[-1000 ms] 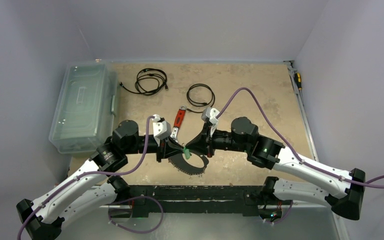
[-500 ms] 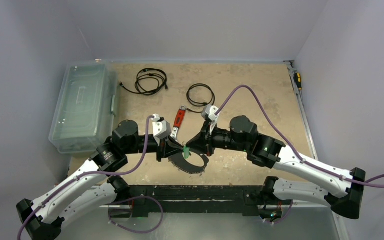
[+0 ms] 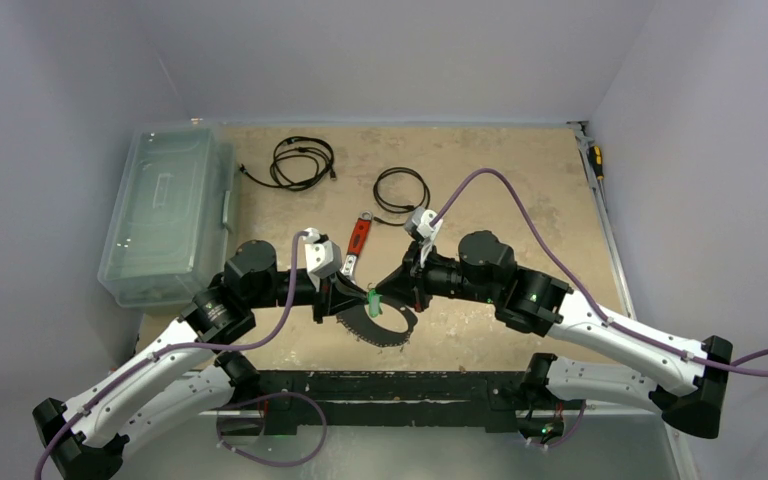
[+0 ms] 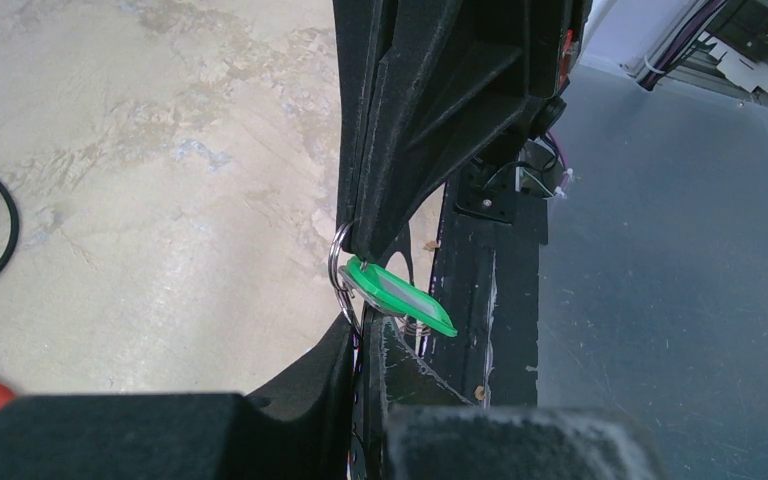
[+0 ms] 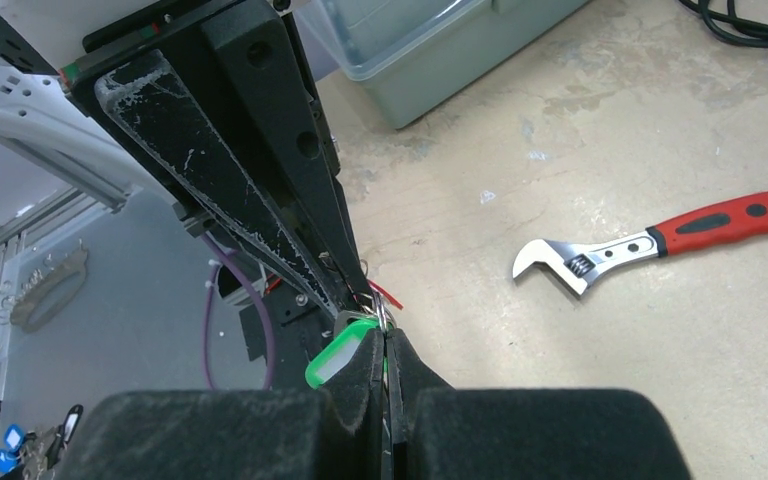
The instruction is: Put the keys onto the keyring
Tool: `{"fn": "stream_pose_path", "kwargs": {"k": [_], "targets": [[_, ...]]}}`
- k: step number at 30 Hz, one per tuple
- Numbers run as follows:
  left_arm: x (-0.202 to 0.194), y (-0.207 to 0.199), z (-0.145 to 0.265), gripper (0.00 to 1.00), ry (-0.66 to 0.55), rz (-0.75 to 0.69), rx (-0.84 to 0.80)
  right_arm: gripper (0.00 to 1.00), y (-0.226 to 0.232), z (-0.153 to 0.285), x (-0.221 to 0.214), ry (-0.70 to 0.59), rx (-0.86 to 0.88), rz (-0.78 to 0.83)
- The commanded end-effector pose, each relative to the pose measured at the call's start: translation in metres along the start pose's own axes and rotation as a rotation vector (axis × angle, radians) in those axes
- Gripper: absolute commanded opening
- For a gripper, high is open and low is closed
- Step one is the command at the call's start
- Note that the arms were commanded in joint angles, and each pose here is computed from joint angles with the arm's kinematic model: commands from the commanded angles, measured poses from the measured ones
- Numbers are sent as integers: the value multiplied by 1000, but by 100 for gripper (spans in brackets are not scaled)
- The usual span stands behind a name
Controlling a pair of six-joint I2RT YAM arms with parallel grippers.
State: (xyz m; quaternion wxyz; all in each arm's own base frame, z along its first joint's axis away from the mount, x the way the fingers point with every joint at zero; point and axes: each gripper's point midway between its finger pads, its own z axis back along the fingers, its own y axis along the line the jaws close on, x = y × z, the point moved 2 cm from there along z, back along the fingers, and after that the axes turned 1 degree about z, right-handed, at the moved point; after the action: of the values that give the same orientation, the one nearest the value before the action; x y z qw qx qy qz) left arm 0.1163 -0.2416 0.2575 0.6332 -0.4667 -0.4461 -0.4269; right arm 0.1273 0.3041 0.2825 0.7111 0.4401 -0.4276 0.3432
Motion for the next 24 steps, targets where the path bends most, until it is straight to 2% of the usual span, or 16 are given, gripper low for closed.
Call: {"fn": "stream_pose_path", "kwargs": {"k": [1, 13, 24], "targets": [[18, -6, 2, 0, -66, -37, -26, 0, -3, 1, 12, -18, -38, -9], [20, -4, 4, 0, -73, -45, -4, 0, -8, 3, 0, 45, -77, -34], [20, -4, 4, 0, -73, -45, 2, 0, -3, 2, -6, 105, -36, -1]]}}
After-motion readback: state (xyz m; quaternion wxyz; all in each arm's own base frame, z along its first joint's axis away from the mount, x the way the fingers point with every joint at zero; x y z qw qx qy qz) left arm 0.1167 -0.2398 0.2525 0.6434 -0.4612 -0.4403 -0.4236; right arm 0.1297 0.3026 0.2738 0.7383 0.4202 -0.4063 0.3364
